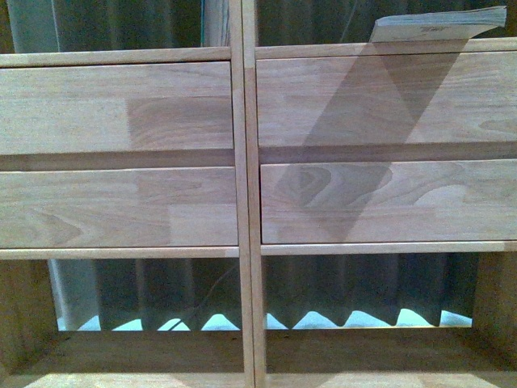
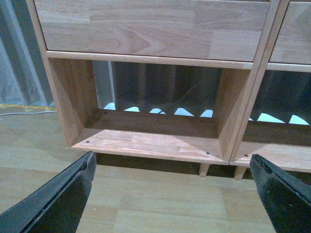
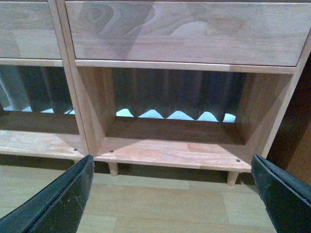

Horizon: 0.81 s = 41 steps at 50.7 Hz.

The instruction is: Organize books on shelf

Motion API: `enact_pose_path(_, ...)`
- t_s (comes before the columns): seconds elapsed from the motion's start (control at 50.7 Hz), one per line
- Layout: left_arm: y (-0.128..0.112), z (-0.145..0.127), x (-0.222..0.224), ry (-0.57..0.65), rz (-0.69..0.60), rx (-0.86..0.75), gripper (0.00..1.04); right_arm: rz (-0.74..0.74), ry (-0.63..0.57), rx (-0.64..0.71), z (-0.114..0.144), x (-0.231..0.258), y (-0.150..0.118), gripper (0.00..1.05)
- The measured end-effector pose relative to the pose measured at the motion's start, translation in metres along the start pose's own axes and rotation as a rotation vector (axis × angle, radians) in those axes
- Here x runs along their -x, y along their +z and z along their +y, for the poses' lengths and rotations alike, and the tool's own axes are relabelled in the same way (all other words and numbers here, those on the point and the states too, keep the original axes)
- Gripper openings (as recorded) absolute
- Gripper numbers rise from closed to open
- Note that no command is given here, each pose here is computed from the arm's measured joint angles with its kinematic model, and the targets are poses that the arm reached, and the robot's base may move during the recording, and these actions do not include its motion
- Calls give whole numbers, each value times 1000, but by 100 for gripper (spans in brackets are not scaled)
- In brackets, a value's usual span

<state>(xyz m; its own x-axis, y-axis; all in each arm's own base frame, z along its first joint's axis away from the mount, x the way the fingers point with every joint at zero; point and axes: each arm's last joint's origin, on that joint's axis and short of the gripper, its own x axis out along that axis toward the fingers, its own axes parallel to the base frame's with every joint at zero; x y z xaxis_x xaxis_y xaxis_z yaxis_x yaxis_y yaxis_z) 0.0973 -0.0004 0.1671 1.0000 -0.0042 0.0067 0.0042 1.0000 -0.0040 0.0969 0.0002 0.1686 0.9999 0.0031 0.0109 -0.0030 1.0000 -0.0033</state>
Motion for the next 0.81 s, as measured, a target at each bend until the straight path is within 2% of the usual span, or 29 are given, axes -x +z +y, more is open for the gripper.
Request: enact_pose_path(0.808, 0, 0, 0, 0, 0, 0, 98, 0, 0, -2, 0, 0, 0, 98)
